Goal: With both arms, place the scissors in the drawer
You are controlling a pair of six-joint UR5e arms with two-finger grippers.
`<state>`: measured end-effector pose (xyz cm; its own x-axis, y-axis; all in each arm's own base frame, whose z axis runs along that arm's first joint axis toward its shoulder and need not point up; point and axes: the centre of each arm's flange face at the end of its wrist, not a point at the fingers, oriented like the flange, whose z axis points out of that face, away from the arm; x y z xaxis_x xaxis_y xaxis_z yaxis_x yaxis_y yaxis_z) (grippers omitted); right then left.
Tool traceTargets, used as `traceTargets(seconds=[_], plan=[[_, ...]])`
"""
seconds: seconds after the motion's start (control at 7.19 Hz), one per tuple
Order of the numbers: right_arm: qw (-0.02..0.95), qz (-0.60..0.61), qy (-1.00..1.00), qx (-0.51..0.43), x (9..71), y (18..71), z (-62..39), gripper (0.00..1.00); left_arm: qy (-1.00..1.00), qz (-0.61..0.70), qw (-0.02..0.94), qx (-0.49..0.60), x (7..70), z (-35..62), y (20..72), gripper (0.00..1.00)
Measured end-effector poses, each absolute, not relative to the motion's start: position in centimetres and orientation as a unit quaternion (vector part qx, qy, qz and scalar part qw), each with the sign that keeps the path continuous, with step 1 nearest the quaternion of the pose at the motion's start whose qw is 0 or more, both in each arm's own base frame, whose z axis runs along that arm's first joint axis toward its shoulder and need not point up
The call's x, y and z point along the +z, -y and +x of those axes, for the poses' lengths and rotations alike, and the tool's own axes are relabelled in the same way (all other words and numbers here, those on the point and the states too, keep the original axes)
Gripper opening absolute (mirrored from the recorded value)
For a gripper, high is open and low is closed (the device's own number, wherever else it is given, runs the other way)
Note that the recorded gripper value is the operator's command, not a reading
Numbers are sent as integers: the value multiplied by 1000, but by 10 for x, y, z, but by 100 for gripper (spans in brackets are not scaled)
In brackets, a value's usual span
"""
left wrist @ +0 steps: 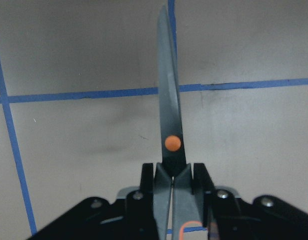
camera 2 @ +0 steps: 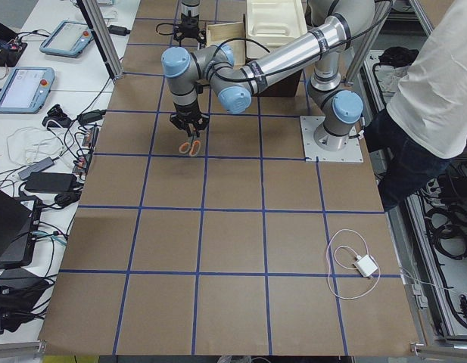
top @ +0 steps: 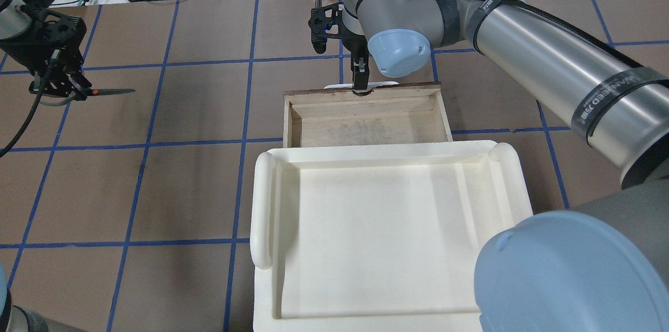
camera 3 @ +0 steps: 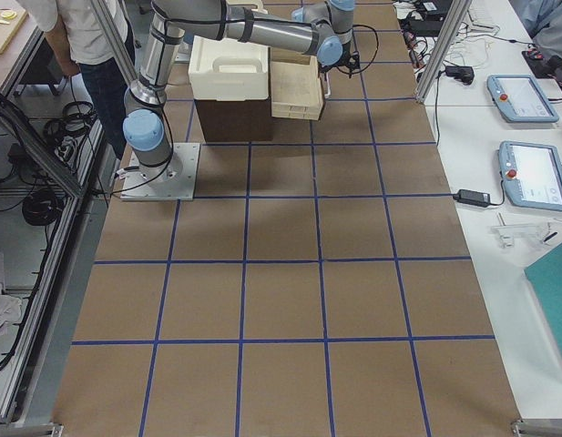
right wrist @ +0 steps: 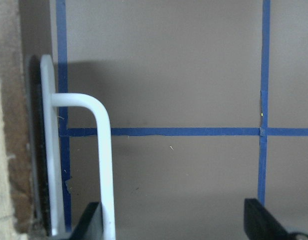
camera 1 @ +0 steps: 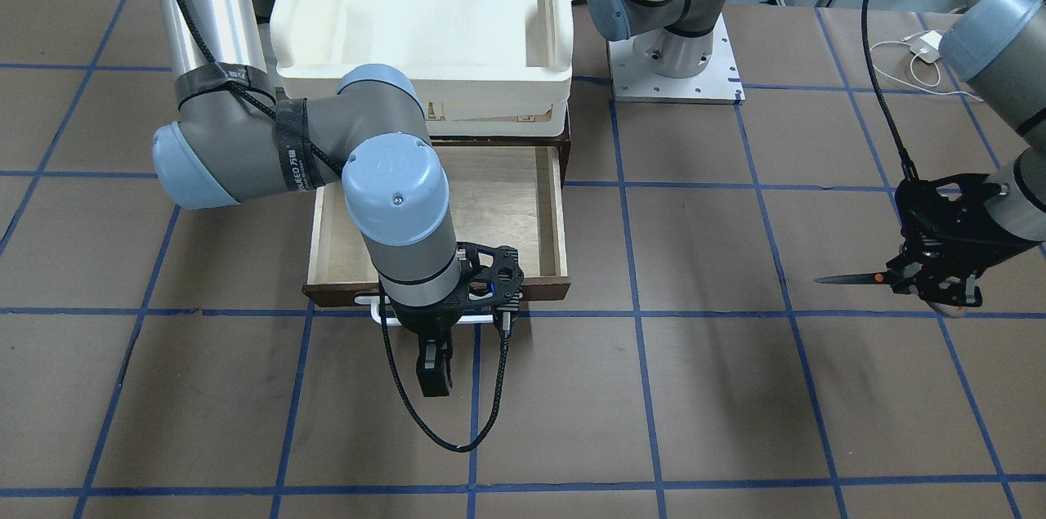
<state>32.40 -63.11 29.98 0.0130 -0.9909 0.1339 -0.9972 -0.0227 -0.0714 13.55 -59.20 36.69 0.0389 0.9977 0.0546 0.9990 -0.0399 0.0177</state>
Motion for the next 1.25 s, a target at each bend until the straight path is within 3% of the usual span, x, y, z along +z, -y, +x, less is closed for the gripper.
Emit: traceTargets(seconds=[0.83,1.25], plan=[[26,710,698,89,305,640,327,100,699,-714,9,-23,372,126,592,0],[9,692,713,114,354,638,302,100,702,-712,-1,-16,385,110,591,0]])
